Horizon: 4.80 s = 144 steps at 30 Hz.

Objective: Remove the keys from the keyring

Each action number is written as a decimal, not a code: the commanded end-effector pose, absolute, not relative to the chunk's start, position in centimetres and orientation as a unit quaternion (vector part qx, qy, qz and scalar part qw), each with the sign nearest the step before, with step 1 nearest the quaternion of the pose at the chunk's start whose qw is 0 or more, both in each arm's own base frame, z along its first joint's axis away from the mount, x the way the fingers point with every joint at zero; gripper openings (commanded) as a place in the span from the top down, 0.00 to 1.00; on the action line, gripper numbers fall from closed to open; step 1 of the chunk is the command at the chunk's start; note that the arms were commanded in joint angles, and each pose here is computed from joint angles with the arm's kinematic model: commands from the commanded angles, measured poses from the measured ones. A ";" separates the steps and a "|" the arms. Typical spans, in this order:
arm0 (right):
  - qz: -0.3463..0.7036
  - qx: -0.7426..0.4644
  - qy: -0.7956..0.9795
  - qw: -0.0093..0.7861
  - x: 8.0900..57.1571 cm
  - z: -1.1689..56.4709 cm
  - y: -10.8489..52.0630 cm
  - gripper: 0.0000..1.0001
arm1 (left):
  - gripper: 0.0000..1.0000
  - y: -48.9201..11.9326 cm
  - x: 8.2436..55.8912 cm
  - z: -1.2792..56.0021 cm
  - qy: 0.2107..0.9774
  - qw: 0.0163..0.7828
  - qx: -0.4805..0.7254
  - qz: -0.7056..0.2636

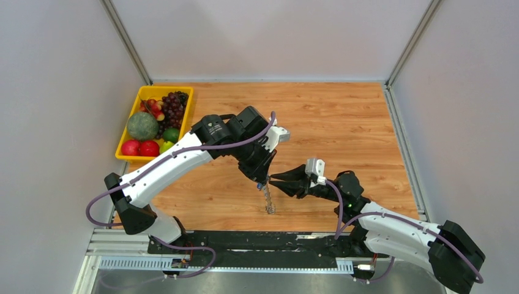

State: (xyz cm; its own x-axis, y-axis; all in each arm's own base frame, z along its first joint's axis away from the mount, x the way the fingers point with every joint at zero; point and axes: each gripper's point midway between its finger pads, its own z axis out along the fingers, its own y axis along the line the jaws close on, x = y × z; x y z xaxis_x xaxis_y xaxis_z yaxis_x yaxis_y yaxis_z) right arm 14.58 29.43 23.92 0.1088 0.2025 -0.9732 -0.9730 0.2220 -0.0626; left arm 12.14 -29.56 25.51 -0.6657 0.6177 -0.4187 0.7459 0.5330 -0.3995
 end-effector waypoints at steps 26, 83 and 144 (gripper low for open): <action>0.500 -0.433 0.424 0.619 13.1 27.1 30.1 1.00 | 1.00 -29.4 13.1 27.1 0.856 0.162 0.409 -0.271; 0.511 -0.507 0.417 0.554 11.7 25.9 31.2 0.68 | 0.98 -28.4 12.2 27.2 0.786 0.210 0.542 -0.211; 0.408 -0.536 0.418 0.609 12.2 26.8 31.2 1.00 | 1.00 -29.9 15.4 28.4 0.789 0.296 0.504 -0.191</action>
